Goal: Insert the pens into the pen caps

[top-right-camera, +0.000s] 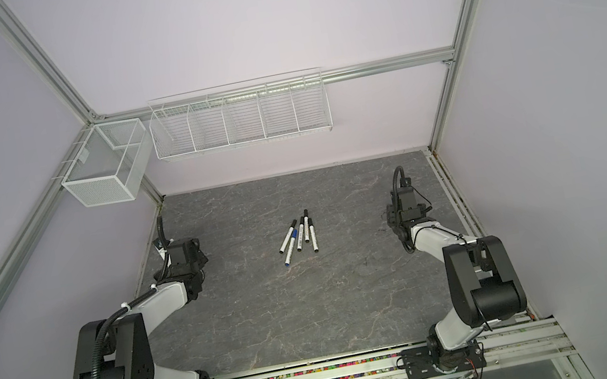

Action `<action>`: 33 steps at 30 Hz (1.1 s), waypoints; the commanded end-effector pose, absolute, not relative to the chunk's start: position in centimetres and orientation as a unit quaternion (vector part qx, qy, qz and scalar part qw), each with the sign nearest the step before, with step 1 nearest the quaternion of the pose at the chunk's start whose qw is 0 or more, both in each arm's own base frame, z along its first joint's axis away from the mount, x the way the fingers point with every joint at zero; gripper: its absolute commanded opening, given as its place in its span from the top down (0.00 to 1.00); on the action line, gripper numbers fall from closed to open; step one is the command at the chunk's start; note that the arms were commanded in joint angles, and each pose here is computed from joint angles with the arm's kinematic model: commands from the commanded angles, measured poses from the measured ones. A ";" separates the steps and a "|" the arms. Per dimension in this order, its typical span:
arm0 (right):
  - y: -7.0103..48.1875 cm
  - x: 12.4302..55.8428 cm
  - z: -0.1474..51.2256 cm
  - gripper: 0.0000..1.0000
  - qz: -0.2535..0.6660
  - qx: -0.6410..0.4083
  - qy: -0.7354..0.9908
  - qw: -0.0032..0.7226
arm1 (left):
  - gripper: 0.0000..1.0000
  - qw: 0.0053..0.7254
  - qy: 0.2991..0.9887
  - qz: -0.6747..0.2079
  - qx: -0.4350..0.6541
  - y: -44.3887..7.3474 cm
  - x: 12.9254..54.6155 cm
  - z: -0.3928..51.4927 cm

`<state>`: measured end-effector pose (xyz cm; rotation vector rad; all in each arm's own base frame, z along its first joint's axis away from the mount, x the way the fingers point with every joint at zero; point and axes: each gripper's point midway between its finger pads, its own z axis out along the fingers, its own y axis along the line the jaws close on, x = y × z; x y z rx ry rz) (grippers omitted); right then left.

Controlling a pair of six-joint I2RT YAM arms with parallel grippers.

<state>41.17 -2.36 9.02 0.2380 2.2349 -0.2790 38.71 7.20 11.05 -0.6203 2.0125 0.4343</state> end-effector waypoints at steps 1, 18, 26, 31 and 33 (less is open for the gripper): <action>-3.0 40.9 9.6 0.25 -0.154 0.063 0.866 0.472 | 0.01 0.512 0.802 0.187 -0.246 7.6 39.5 12.5; -1.3 39.4 9.4 0.11 -0.064 0.019 0.816 0.574 | 0.01 0.605 0.778 0.104 -0.132 3.6 39.5 11.9; -1.4 39.4 9.3 0.11 -0.051 0.021 0.820 0.570 | 0.01 0.606 0.779 0.104 -0.124 3.4 39.5 11.8; -1.3 39.2 9.3 0.12 -0.055 0.020 0.819 0.571 | 0.01 0.615 0.774 0.101 -0.115 3.1 39.6 11.9; -1.4 39.1 9.5 0.12 -0.073 0.023 0.813 0.577 | 0.01 0.618 0.771 0.102 -0.115 3.2 39.6 11.9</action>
